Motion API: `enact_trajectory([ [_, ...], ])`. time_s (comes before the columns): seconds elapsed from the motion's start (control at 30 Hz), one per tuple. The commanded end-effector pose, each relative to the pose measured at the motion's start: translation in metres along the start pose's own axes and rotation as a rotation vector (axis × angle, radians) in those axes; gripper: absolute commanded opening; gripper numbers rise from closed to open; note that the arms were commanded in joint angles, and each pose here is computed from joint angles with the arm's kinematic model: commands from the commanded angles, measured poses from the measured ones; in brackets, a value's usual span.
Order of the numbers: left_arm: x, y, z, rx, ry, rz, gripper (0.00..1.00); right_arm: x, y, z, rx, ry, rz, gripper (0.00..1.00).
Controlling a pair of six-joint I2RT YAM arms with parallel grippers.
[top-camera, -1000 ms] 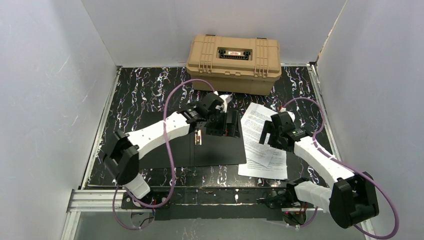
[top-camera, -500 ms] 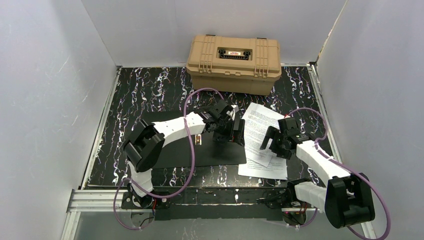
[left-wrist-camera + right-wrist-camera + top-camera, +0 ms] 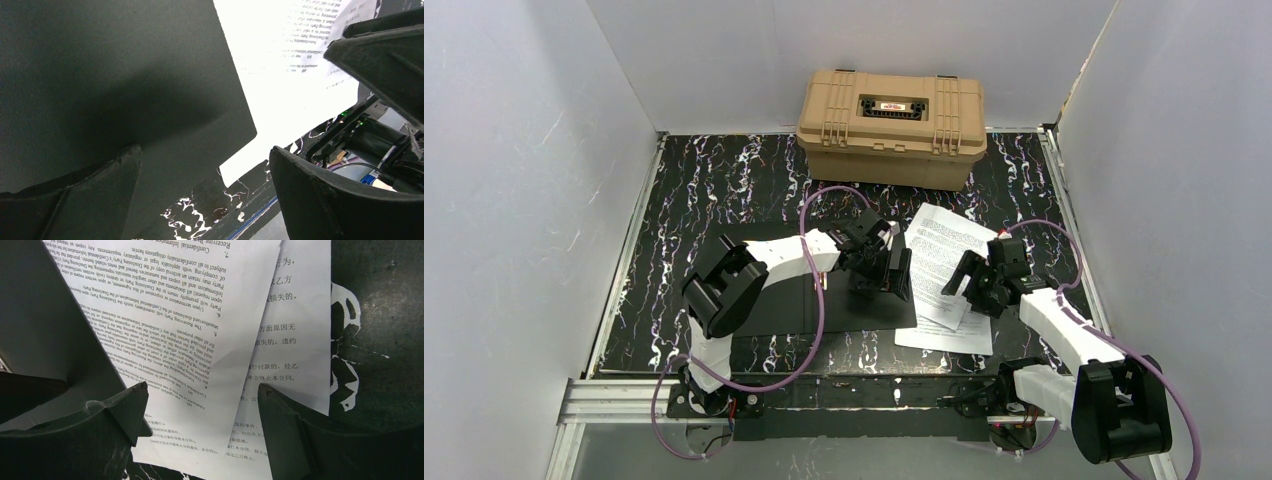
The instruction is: Put the files into the folder
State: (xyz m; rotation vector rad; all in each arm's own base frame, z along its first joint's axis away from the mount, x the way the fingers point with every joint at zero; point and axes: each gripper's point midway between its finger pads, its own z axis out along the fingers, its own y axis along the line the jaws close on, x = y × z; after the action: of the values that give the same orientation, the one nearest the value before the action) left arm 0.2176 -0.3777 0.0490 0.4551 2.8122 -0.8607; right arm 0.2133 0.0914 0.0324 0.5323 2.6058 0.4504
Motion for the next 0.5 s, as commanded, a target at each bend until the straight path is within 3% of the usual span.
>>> enact_trajectory([
  [0.0,0.012,0.009,0.005,-0.011,0.035,-0.011,0.97,0.015,-0.003,0.004,-0.02,0.042,0.04,0.88],
  [0.47,0.025,0.02,0.013,-0.029,0.06,-0.031,0.94,0.011,0.013,0.0,-0.126,-0.009,0.095,0.71],
])
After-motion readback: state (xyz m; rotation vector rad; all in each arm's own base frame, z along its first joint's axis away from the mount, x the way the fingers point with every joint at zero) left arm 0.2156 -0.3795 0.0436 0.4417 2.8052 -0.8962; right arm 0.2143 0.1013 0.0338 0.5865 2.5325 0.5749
